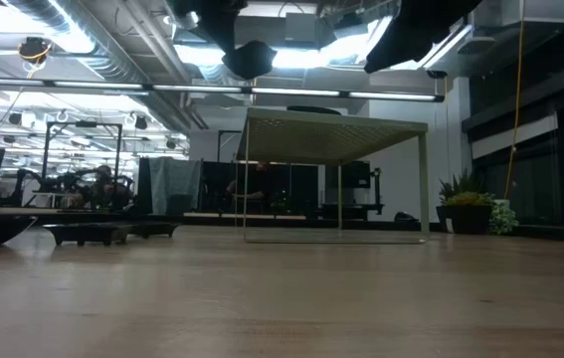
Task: Pick & Place Mini shaped plates
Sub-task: Stack the black distorted square plate on top of the black distorted square plates on the shelf
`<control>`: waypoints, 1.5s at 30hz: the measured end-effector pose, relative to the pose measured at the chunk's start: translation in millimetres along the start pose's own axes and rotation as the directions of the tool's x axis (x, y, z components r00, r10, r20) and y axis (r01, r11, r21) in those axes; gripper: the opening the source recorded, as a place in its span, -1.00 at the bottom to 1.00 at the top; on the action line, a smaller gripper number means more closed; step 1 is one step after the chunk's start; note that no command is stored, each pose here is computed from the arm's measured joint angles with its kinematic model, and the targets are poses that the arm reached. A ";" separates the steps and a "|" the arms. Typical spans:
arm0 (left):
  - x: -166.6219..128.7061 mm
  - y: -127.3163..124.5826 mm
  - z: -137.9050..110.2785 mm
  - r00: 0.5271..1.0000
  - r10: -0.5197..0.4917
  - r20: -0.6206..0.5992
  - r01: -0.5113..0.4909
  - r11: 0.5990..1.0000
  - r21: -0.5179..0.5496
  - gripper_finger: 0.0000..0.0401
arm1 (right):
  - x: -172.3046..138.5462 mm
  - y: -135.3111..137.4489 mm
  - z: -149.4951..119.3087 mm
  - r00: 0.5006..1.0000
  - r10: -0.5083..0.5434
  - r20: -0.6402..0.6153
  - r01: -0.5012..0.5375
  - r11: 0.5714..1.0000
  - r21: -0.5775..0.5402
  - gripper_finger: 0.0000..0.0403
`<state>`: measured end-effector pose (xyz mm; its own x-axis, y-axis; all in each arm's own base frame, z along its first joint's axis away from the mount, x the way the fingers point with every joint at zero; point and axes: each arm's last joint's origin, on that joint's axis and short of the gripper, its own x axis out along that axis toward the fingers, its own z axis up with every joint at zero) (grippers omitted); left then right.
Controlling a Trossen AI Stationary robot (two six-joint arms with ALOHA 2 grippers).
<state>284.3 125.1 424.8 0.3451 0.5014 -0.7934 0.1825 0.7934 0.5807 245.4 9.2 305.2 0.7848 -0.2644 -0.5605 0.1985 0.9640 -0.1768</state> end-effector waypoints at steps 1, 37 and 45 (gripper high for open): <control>1.0 3.0 -1.2 1.000 0.009 0.007 -0.009 0.999 0.037 -0.99 | 0.0 -0.3 0.0 1.000 -0.012 0.000 0.012 1.000 0.000 0.05; 99.8 27.0 6.7 0.989 -0.144 0.022 0.132 0.951 0.280 -0.99 | -0.2 -4.0 0.1 0.991 -0.133 0.003 0.133 0.991 0.005 0.05; 100.5 28.5 4.7 0.988 -0.151 0.028 0.140 0.960 0.241 -0.94 | -0.2 -4.0 0.1 0.991 -0.132 0.003 0.132 0.991 0.005 0.05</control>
<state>328.5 196.5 362.4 0.3395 0.3657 -0.8666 0.4453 0.7491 0.4905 244.6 5.4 306.1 0.7533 -0.3895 -0.5300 0.3032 0.9207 -0.2456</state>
